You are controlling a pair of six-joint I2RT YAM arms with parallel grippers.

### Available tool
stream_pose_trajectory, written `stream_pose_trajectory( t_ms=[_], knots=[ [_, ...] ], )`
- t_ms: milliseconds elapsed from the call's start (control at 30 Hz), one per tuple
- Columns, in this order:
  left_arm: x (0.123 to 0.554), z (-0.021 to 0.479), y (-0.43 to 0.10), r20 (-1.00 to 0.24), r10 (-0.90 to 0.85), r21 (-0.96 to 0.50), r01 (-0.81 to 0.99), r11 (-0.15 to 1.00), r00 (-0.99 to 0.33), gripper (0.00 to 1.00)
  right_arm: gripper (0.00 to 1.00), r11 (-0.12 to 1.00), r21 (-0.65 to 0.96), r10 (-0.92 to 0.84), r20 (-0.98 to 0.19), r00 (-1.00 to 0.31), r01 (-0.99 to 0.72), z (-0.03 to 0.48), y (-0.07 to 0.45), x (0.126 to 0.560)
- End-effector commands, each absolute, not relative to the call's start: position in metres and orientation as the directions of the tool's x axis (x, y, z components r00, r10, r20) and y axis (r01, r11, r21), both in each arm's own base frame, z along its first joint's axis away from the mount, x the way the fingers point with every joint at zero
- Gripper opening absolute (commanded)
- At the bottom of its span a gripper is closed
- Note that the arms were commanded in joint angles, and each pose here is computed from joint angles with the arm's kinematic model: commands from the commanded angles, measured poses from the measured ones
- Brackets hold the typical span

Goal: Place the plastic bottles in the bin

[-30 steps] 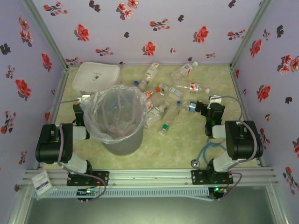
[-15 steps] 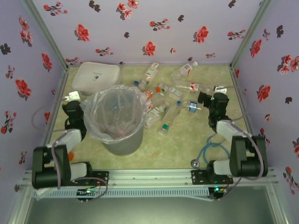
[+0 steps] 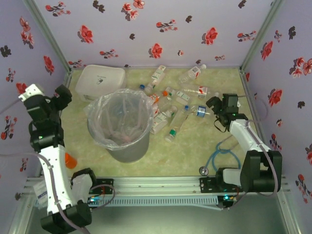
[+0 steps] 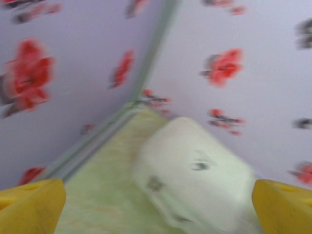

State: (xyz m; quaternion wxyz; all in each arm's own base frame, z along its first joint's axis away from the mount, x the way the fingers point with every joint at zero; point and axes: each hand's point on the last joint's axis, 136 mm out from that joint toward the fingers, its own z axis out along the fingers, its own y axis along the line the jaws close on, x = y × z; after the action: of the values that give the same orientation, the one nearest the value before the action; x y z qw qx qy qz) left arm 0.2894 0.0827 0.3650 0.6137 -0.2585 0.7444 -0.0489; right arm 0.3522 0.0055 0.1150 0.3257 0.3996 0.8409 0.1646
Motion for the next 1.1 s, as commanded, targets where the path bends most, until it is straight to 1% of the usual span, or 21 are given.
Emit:
stream_pose_trajectory(
  t_ms=[0,133,267,367,467,600,733,833,967,1067],
  knots=[
    [0.281,0.351,0.013,-0.774,-0.513,-0.524,-0.078,0.848,-0.371,0.96,0.99,0.485,0.6,0.872,-0.27,-0.409,0.636,0.092,0.015,0.349],
    [0.265,0.34,-0.018,-0.769,-0.405,-0.461,-0.01,0.887,-0.494,0.94,0.99,0.428,0.64,0.895,-0.202,-0.398,0.638,0.082,0.03,0.357],
    [0.254,0.317,-0.035,-0.748,-0.323,-0.408,0.018,0.913,-0.58,0.91,0.99,0.42,0.639,0.899,-0.193,-0.393,0.645,0.074,0.041,0.362],
    [0.251,0.298,-0.042,-0.728,-0.278,-0.375,0.024,0.927,-0.626,0.88,0.99,0.393,0.65,0.91,-0.175,-0.376,0.65,0.07,0.045,0.369],
    [0.251,0.282,-0.046,-0.71,-0.24,-0.338,0.022,0.941,-0.662,0.86,0.99,0.373,0.646,0.921,-0.167,-0.353,0.667,0.064,0.045,0.375],
    [0.248,0.269,-0.047,-0.693,-0.204,-0.298,0.017,0.954,-0.691,0.81,0.99,0.368,0.593,0.929,-0.199,-0.313,0.716,0.053,0.033,0.377],
    [0.245,0.26,-0.046,-0.684,-0.177,-0.264,0.014,0.964,-0.708,0.77,0.99,0.367,0.574,0.929,-0.18,-0.324,0.732,0.04,0.036,0.388],
    [0.243,0.257,-0.049,-0.68,-0.163,-0.255,0.022,0.967,-0.715,0.74,0.92,0.364,0.572,0.93,-0.172,-0.326,0.735,0.032,0.037,0.394],
    [0.239,0.257,-0.053,-0.682,-0.155,-0.26,0.039,0.965,-0.715,0.71,0.78,0.363,0.581,0.93,-0.173,-0.325,0.729,0.032,0.036,0.396],
    [0.237,0.258,-0.055,-0.684,-0.158,-0.267,0.043,0.963,-0.712,0.7,0.72,0.383,0.579,0.922,-0.199,-0.331,0.719,0.041,0.032,0.392]
  ],
)
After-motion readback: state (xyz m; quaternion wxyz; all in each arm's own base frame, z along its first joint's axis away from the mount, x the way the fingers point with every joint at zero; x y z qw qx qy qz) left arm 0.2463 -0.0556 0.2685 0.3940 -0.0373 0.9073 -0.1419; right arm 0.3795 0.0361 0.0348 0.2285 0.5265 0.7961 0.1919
